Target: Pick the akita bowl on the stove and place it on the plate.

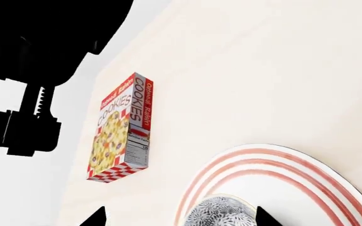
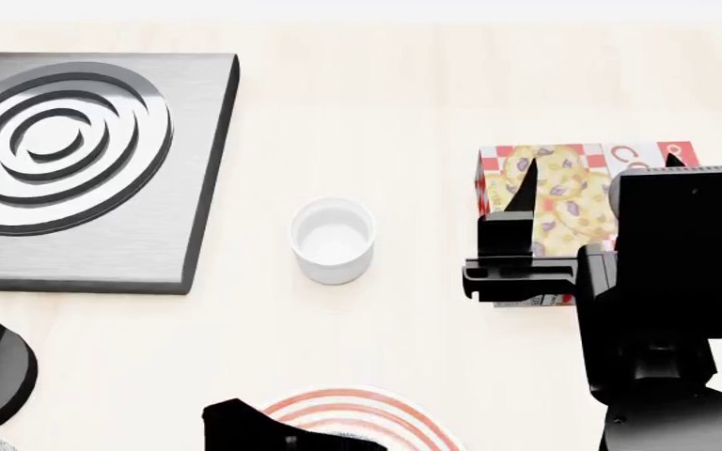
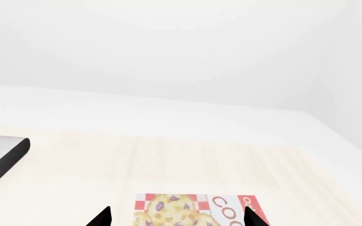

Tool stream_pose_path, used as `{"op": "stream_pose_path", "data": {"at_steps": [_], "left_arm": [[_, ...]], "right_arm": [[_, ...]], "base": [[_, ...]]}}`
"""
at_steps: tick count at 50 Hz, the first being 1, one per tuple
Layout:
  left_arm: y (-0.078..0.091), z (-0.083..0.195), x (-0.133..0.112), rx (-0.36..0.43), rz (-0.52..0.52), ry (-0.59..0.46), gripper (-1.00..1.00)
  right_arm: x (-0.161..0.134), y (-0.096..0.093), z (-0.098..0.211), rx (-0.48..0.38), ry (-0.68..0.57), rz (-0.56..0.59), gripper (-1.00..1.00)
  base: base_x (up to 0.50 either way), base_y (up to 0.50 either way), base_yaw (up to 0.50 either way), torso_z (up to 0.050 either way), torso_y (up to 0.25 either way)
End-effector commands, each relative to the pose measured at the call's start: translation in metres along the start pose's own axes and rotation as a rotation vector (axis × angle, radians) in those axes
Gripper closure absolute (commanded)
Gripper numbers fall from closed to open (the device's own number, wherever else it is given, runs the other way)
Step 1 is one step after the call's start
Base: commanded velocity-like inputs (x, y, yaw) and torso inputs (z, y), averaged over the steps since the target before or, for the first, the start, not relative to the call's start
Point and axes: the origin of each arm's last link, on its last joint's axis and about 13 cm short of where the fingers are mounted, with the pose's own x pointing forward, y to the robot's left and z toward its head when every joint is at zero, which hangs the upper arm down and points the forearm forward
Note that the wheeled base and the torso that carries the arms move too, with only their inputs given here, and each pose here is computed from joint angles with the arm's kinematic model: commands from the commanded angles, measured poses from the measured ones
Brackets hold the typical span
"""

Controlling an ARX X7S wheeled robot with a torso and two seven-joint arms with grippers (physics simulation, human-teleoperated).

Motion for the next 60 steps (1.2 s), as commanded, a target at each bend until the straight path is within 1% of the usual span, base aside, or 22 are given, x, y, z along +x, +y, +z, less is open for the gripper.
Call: {"op": "stream_pose_path", "data": {"at_steps": [1,4,15,28,34,37,45,46,60], "left_arm": [[0.008,0.005,0.001,-0.055,0.045,-0.040,-1.00],[0.008,0.004,0.001,-0.063,0.052,-0.040,-1.00],[0.025,0.008,-0.005,-0.134,0.133,-0.072,-1.00],[0.035,0.010,-0.010,-0.178,0.189,-0.096,-1.00],[0.044,0.009,-0.013,-0.220,0.238,-0.109,-1.00],[0.047,0.009,-0.015,-0.229,0.252,-0.113,-1.00],[0.051,0.007,-0.018,-0.275,0.288,-0.121,-1.00],[0.051,0.007,-0.019,-0.270,0.290,-0.123,-1.00],[0.061,0.002,-0.023,-0.351,0.359,-0.129,-1.00]], "right_arm": [[0.002,-0.001,0.000,0.020,-0.011,-0.008,-1.00],[0.002,-0.002,0.000,0.021,-0.011,-0.009,-1.00],[0.003,-0.001,0.000,0.020,-0.011,-0.008,-1.00],[0.002,-0.001,0.000,0.019,-0.011,-0.007,-1.00],[0.002,-0.001,0.000,0.017,-0.011,-0.007,-1.00],[0.002,-0.001,0.001,0.016,-0.011,-0.007,-1.00],[0.002,-0.001,0.000,0.015,-0.011,-0.007,-1.00],[0.002,-0.001,0.000,0.016,-0.011,-0.008,-1.00],[0.002,-0.001,0.000,0.015,-0.010,-0.007,-1.00]], "base": [[0.00,0.00,0.00,0.000,0.000],[0.00,0.00,0.00,0.000,0.000],[0.00,0.00,0.00,0.000,0.000],[0.00,0.00,0.00,0.000,0.000],[0.00,0.00,0.00,0.000,0.000],[0.00,0.00,0.00,0.000,0.000],[0.00,0.00,0.00,0.000,0.000],[0.00,0.00,0.00,0.000,0.000],[0.00,0.00,0.00,0.000,0.000]]}}
